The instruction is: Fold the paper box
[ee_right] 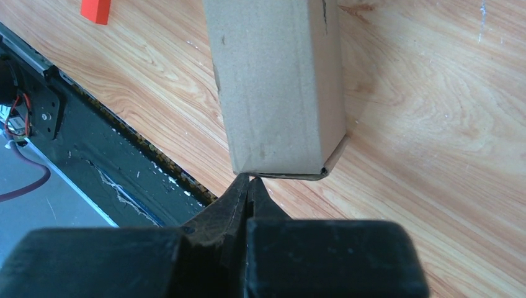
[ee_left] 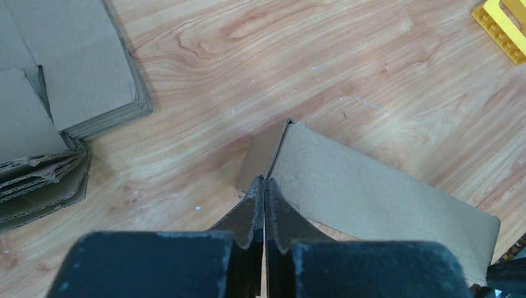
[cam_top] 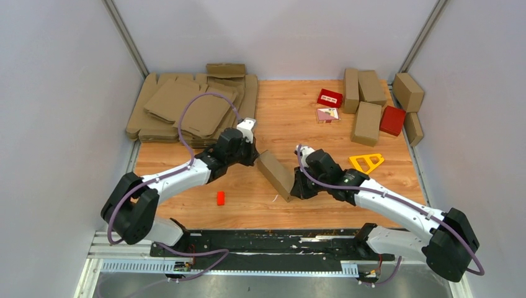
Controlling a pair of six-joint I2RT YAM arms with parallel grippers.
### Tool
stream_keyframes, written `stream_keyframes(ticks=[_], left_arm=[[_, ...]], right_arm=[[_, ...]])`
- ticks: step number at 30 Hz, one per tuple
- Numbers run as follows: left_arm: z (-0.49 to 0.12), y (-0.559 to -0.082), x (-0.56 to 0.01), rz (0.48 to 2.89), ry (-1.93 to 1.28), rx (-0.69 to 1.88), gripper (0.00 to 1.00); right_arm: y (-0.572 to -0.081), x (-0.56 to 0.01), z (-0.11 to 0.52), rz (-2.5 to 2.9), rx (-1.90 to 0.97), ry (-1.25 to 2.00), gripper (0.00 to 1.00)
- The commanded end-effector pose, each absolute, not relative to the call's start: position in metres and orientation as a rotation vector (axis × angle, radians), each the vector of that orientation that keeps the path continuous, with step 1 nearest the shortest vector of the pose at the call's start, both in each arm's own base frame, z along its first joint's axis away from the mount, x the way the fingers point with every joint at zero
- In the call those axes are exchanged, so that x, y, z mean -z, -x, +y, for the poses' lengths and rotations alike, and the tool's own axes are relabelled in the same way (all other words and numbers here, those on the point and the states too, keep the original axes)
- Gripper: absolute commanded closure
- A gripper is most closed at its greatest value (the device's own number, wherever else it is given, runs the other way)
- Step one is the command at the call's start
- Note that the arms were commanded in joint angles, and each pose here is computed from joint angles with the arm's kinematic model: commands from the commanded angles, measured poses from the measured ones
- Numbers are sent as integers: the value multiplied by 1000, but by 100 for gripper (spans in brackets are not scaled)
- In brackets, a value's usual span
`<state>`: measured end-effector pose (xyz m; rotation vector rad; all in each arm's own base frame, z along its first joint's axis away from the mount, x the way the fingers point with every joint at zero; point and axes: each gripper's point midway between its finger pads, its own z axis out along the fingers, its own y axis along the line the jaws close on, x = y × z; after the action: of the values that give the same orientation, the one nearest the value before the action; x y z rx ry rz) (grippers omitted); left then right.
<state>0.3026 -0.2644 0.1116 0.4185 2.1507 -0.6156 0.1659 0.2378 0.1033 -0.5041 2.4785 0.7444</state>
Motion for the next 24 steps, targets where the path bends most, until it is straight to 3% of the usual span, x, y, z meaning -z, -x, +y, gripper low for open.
stream_keyframes(ticks=[1, 9, 10, 12, 13, 16, 24], left_arm=[[-261, -302, -129, 2135, -446, 595, 100], [-249, -289, -178, 2041, -416, 621, 91], [-245, -286, -182, 2028, -405, 622, 90], [-236, -278, -187, 2007, -390, 620, 87], [-231, -274, -189, 2001, -383, 618, 86], [-219, -258, -189, 1989, -369, 626, 80], [-173, -242, -194, 1870, -229, 535, 60]], right_arm=[[-171, -115, 236, 2461, -716, 490, 100], [-185, -156, 249, 2378, -729, 584, 96], [-187, -162, 252, 2369, -728, 597, 86], [-192, -166, 250, 2369, -689, 613, 39], [-197, -168, 250, 2359, -666, 613, 25], [-214, -170, 245, 2327, -564, 613, 1], [-238, -122, 251, 2440, -293, 740, 0]])
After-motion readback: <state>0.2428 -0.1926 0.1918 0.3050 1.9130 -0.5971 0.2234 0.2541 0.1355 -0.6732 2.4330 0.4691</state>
